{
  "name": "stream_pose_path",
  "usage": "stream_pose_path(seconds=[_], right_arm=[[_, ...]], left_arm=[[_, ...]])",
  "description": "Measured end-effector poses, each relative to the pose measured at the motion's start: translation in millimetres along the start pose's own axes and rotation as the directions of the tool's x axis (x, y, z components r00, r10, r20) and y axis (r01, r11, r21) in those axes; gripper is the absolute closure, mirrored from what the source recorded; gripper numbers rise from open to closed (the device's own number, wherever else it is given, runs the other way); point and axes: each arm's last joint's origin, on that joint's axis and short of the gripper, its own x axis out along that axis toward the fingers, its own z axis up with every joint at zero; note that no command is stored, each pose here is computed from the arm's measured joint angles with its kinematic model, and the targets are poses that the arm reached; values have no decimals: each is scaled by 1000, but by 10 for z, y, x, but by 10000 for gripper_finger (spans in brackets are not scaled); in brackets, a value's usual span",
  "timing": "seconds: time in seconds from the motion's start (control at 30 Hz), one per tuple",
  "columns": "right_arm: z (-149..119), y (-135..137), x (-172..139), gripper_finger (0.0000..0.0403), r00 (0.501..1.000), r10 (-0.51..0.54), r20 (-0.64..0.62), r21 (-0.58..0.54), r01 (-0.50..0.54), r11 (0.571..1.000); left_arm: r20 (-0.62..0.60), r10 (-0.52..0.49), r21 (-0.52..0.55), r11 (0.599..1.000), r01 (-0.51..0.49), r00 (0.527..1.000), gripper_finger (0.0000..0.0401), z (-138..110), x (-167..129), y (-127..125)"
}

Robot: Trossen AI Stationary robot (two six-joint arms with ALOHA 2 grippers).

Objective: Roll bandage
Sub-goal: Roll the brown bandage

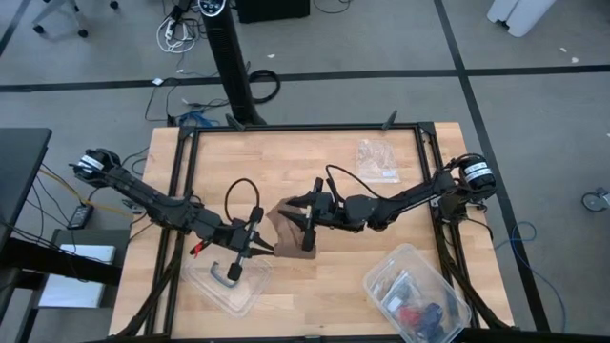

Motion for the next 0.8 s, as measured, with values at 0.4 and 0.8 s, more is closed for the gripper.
stream_pose_path(seconds=[0.4, 0.8], right_arm=[[312, -5, -274, 245, 981, 15, -192, 20, -11, 1000], [276, -138, -270, 250, 960, 9, -280, 137, 30, 990]], left_arm=[[27, -123, -97, 987, 125, 992, 400, 29, -11, -82], [67, -134, -156, 977, 143, 989, 400, 57, 1, -77]])
